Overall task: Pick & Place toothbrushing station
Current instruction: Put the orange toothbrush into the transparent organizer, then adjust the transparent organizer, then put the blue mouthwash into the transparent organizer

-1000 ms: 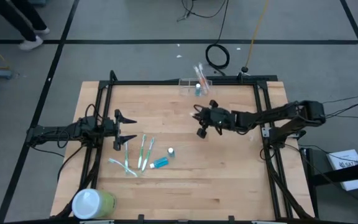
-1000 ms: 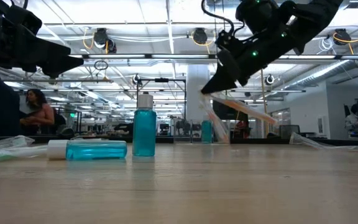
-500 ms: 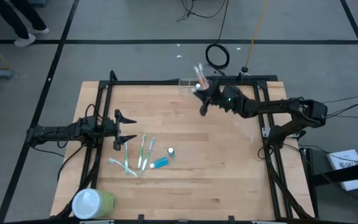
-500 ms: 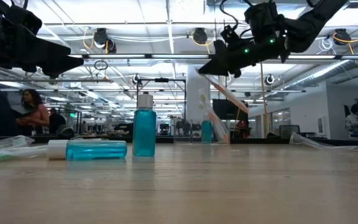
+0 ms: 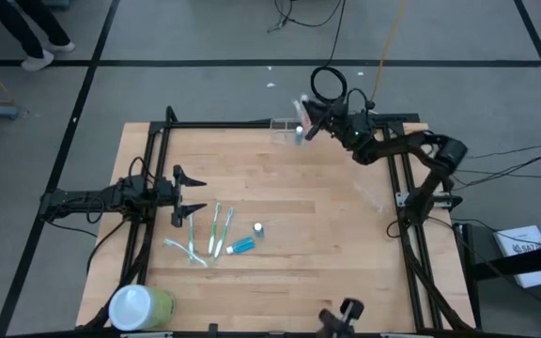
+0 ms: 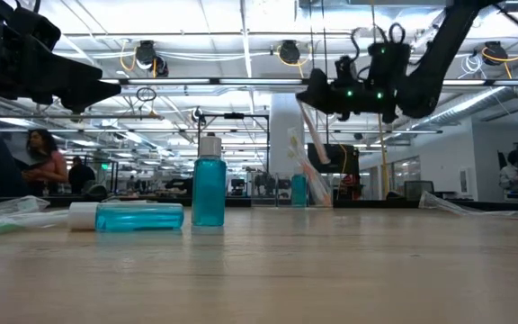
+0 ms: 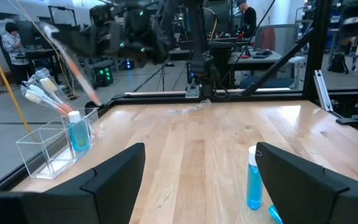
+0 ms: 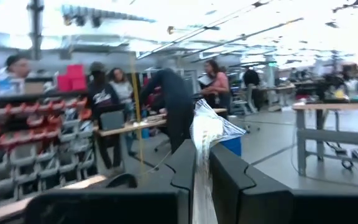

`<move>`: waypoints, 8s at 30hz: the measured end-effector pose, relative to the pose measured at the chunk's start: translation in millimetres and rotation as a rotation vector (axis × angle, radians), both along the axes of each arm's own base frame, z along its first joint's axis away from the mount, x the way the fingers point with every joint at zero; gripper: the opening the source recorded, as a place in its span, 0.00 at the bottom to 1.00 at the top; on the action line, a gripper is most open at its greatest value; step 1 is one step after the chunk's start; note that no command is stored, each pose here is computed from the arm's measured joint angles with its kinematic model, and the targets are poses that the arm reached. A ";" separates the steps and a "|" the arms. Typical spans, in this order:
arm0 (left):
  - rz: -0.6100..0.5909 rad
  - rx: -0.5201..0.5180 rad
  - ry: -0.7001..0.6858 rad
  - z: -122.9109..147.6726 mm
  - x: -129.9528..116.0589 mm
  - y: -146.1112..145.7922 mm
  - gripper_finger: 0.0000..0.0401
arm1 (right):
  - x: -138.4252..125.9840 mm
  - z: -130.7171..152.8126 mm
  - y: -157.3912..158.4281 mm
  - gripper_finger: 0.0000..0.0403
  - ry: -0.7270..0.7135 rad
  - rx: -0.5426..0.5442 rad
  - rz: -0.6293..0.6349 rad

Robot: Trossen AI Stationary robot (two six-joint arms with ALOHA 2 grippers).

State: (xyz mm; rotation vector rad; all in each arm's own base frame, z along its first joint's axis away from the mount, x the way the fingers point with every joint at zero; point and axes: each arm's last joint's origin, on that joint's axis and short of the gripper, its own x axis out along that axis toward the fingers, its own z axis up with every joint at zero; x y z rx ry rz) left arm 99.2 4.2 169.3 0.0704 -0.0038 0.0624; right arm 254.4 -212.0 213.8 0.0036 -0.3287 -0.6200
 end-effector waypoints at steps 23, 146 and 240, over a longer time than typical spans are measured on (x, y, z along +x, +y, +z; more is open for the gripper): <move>0.000 0.000 0.000 0.0 0.0 0.0 0.77 | -7.6 -36.6 -36.6 0.05 0.012 0.133 -0.070; 0.000 0.000 0.000 -0.1 0.0 0.0 0.77 | 10.4 -14.1 1.0 0.30 0.365 0.327 0.037; -0.020 -0.111 -0.091 8.1 -0.4 -0.4 0.77 | -64.8 -24.3 150.7 0.26 0.400 0.223 0.784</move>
